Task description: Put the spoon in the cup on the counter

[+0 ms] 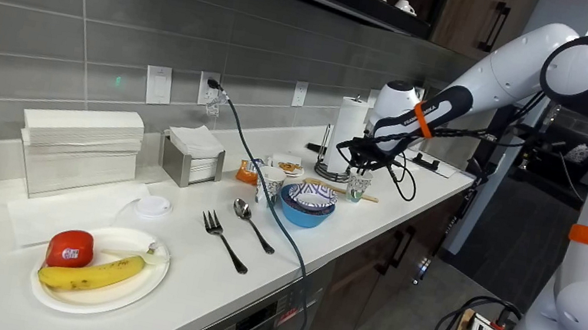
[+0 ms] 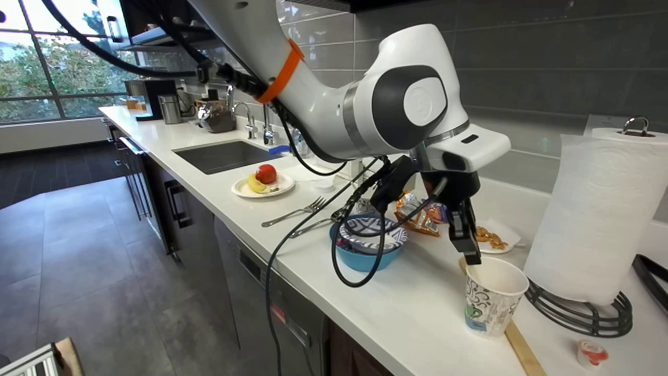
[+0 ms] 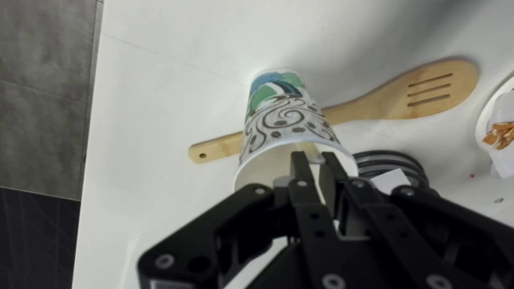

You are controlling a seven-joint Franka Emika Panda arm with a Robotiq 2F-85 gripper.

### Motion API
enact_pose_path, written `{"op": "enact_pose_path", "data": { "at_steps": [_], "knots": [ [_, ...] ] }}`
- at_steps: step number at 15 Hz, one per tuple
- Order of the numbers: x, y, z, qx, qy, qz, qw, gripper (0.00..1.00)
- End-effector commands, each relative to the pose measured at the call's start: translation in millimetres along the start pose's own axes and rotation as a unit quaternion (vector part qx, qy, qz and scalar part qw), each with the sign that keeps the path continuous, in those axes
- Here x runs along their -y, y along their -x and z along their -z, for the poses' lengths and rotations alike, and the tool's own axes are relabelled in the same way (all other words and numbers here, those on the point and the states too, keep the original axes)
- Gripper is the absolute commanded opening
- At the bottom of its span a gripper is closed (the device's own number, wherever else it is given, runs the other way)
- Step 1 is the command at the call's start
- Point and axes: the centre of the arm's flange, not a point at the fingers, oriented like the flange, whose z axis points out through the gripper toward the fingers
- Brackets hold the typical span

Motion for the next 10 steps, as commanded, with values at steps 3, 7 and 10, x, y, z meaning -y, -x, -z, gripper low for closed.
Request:
{"op": "enact_pose_path", "data": {
  "at_steps": [3, 7, 10],
  "knots": [
    [-0.8, -8.7, 0.6, -0.012, -0.001, -0.012, 0.9999, 0.03],
    [-4.0, -16.2, 5.8, -0.005, 0.003, -0.023, 0.9997, 0.03],
    [-7.8, -20.0, 14.6, 0.014, 0.007, -0.036, 0.9992, 0.03]
  ]
}}
